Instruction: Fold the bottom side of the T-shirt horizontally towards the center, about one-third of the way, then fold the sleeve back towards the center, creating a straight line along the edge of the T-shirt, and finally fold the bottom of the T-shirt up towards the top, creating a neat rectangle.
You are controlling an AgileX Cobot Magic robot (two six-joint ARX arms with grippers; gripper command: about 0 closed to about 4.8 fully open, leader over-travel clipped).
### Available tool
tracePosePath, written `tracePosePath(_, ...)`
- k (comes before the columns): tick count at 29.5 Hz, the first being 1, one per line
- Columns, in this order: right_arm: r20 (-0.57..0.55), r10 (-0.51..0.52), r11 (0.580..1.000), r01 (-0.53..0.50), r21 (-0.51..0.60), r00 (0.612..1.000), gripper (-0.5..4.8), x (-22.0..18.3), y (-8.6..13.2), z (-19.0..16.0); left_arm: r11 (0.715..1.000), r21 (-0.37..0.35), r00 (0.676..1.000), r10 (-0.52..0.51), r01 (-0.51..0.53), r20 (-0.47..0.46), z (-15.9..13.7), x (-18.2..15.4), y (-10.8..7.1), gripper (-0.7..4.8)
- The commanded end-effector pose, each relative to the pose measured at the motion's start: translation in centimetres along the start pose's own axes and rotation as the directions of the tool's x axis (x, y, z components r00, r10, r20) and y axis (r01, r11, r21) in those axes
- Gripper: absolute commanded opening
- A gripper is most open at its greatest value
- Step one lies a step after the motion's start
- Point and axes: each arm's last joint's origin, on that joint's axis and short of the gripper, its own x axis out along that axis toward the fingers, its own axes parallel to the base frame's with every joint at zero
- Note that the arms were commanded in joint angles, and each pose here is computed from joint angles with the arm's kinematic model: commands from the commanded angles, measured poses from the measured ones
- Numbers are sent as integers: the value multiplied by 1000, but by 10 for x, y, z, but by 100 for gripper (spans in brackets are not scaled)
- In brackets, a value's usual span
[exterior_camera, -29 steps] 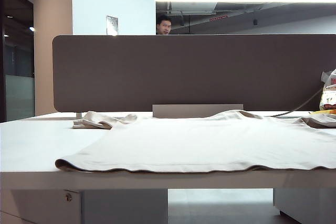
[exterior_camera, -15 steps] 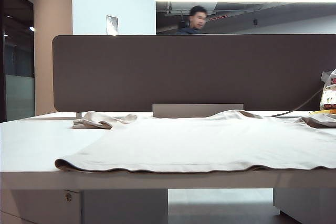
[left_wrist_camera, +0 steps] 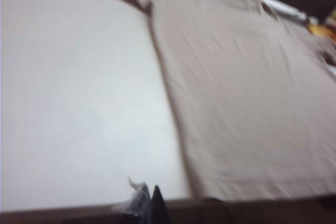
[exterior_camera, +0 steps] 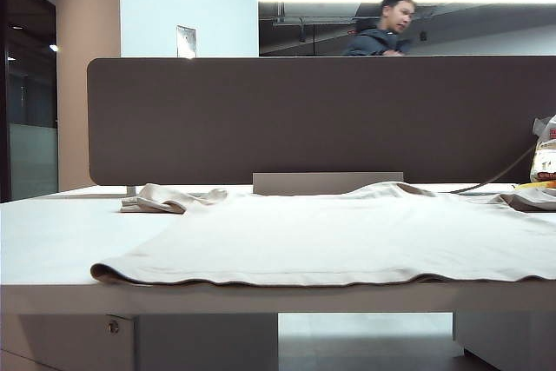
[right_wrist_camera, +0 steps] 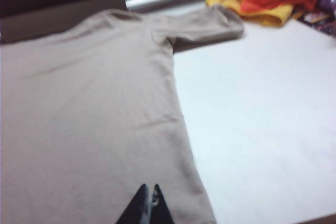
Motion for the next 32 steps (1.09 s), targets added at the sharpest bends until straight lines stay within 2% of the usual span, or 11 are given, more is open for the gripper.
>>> tracePosePath(1, -49, 13, 1000, -11, 29, 999, 13, 10, 6, 17, 1000, 7, 1000, -16, 16, -5, 15, 1, -11, -5)
tracePosePath(5, -123, 39, 996, -29, 78, 992, 13, 26, 14, 35, 998, 23, 997, -56, 58, -49, 36, 10, -26, -5)
tracePosePath(9, -168, 55, 993, -36, 111, 984, 14, 38, 18, 45, 1000, 7, 984, -26, 28, -175, 47, 30, -31, 6)
tracePosePath(11, -191, 62, 991, -37, 129, 980, 29, 41, 18, 43, 1000, 0, 970, -9, 9, -242, 47, 43, -30, 81)
tracePosePath(12, -209, 54, 990, -25, 139, 976, 60, 44, 16, 41, 1000, -7, 958, -5, 4, -286, 46, 51, -30, 145)
tracePosePath(13, -227, 49, 988, -13, 157, 973, 88, 45, 15, 40, 1000, -16, 945, -13, 9, -327, 44, 58, -29, 167)
tracePosePath(16, -300, 51, 977, 15, 214, 953, 158, 49, 8, 33, 998, -63, 895, -46, 20, -443, 36, 78, -27, 177)
tracePosePath(18, -346, 59, 968, 32, 250, 937, 160, 52, 2, 29, 992, -119, 863, -101, 49, -494, 30, 91, -26, 185)
tracePosePath(21, -419, 62, 947, 79, 310, 906, 183, 55, -10, 23, 976, -196, 833, -182, 91, -523, 24, 105, -25, 185)
tracePosePath(26, -499, 91, 891, 153, 427, 862, 305, 63, -34, 14, 968, -232, 824, -206, 93, -527, 19, 113, -23, 185)
tracePosePath(32, -565, 78, 854, 238, 463, 821, 313, 73, -51, 2, 967, -236, 825, -207, 93, -525, 19, 114, -23, 187)
